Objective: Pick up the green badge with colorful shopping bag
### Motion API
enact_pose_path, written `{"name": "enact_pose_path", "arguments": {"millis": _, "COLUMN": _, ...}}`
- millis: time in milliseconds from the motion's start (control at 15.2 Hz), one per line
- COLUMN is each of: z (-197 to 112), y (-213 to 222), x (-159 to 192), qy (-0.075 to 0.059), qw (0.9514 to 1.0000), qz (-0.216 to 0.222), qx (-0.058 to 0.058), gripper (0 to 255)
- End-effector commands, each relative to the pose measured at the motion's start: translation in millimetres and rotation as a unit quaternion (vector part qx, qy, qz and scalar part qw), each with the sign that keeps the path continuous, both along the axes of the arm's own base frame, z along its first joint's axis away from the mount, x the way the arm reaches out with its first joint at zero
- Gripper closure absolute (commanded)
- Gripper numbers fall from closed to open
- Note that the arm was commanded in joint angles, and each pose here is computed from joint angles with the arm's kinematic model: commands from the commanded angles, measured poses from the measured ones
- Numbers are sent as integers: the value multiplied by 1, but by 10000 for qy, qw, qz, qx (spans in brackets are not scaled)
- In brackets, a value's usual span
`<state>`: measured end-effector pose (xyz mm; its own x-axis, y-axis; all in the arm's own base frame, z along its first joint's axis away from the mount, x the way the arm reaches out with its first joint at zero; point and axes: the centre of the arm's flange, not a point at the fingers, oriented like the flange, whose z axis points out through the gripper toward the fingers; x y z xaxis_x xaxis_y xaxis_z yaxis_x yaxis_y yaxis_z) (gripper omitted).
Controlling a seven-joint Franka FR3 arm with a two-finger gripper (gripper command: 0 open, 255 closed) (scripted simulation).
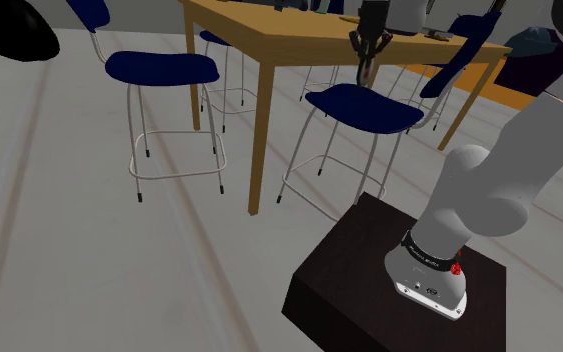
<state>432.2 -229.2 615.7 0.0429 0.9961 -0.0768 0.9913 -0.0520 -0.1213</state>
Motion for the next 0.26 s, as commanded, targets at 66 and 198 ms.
{"name": "enact_pose_path", "arguments": {"millis": 66, "z": 15, "y": 0, "x": 0, "qy": 1, "qw": 10000, "qz": 0, "qx": 0, "gripper": 255}}
{"name": "enact_pose_path", "arguments": {"millis": 198, "z": 16, "y": 0, "x": 0, "qy": 1, "qw": 10000, "qz": 0, "qx": 0, "gripper": 255}}
